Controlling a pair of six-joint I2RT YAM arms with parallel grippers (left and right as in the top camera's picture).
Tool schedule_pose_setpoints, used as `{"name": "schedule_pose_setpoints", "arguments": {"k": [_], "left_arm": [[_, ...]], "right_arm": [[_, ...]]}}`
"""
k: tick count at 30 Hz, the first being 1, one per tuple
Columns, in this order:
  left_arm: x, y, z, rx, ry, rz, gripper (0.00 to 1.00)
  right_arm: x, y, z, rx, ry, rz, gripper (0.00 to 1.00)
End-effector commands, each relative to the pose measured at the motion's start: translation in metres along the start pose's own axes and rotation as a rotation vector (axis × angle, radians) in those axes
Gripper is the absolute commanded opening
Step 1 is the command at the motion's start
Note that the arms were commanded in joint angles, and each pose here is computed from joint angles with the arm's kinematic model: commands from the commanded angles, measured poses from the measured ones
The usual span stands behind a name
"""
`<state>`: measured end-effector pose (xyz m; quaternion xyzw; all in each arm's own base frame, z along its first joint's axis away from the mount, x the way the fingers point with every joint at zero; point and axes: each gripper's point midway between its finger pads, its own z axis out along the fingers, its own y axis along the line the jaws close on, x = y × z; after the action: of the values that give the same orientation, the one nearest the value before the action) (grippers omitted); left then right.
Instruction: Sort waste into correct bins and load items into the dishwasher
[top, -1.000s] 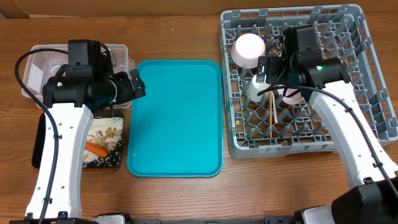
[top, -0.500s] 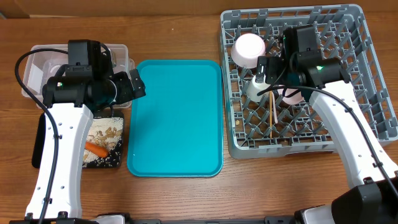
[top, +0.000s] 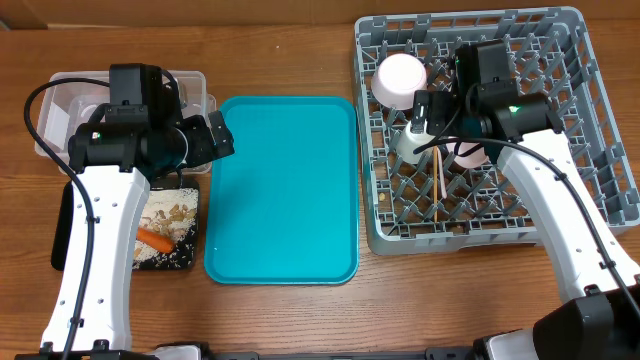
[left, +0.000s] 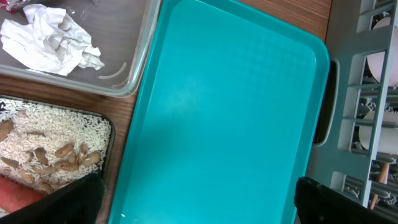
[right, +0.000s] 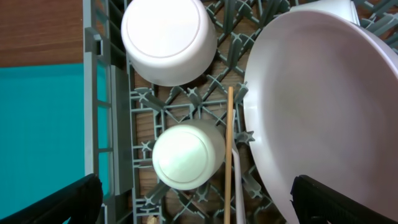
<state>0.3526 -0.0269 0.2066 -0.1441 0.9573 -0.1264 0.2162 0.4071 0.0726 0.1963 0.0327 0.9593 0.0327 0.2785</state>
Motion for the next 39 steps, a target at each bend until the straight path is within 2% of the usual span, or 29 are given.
{"name": "schedule_pose_setpoints", "arguments": {"k": [1,7,14,20,26,31,39], "left_arm": [[-0.007,-0.007,-0.013,0.019,-0.041,0.018,1.00],[-0.007,-0.007,-0.013,0.019,-0.040,0.018,1.00],[-0.007,-0.007,-0.013,0.019,-0.040,0.018,1.00],[-0.007,-0.007,-0.013,0.019,-0.040,0.018,1.00],[-0.007,-0.007,-0.013,0.019,-0.041,0.018,1.00],[-0.007,-0.007,-0.013,0.019,-0.040,0.018,1.00],[-0.007,-0.007,-0.013,0.019,-0.040,0.018,1.00]], "right_arm": [[-0.012,0.001,-0.018,-0.015,-0.056,0.009,1.00],[-0.024,0.001,-0.065,-0.044,-0.168,0.017,1.00],[-0.034,-0.003,-0.169,-0.109,-0.423,0.034,1.00],[-0.020,-0.015,-0.254,-0.149,-0.629,0.044,1.00],[0.013,-0.023,-0.306,-0.198,-0.757,0.048,1.00],[0.047,-0.033,-0.312,-0.210,-0.804,0.051,1.00],[0.092,-0.041,-0.255,-0.228,-0.818,0.065,1.00]]}}
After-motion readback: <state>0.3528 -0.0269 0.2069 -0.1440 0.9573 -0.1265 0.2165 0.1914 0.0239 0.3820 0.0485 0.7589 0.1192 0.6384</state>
